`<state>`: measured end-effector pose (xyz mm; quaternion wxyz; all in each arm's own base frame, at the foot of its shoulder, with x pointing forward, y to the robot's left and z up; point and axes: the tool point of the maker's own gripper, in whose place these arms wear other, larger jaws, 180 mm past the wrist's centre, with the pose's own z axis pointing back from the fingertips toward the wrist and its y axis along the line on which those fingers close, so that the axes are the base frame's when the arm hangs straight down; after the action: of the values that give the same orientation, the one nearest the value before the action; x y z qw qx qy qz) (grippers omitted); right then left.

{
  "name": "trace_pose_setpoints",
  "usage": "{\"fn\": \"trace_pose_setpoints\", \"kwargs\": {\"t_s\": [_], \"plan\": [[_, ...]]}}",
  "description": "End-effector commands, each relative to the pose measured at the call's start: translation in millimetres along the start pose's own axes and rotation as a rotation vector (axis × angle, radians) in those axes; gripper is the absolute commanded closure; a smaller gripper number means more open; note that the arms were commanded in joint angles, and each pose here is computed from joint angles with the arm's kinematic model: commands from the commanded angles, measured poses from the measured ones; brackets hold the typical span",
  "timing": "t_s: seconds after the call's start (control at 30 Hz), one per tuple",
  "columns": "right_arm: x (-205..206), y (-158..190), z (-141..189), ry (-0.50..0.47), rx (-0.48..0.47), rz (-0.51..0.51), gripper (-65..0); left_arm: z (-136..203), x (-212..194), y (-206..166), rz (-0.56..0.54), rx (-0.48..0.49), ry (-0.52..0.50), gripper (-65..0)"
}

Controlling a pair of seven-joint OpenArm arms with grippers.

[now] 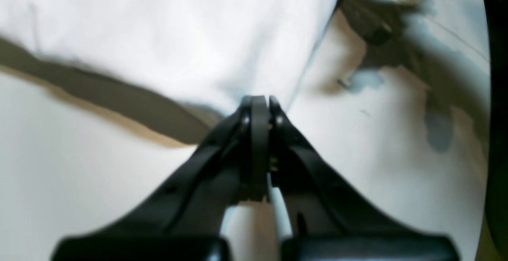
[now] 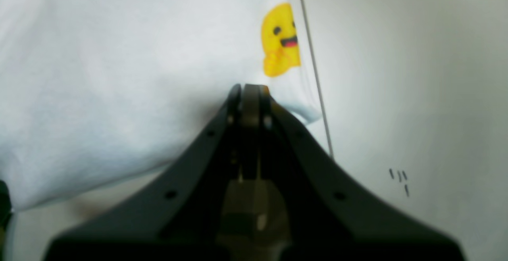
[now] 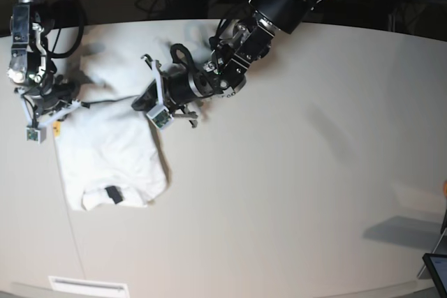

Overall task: Fold the T-shirt properly
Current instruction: 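Smooth the shirt's edge with the left gripper and release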

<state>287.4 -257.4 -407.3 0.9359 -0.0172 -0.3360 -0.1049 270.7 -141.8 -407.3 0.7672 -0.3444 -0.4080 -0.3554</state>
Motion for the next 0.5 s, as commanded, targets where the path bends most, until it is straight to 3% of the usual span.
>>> {"fn": "trace_pose_setpoints", "kwargs": {"t_s": [0.0,0.27,0.47], "plan": [[14,-4,2,-0.037,-0.006,0.01,0.0,-3,8,1,-0.01,-0.002,-0.013,0.0],[16,-2,5,-0.049,-0.003,0.014,-0.1,5,-12,7,0.009,0.014,0.025,0.0],[54,14,37,-0.256,0.035,0.046,-0.1,34,48,3,-0.089,0.027,-0.138,0.0]]}}
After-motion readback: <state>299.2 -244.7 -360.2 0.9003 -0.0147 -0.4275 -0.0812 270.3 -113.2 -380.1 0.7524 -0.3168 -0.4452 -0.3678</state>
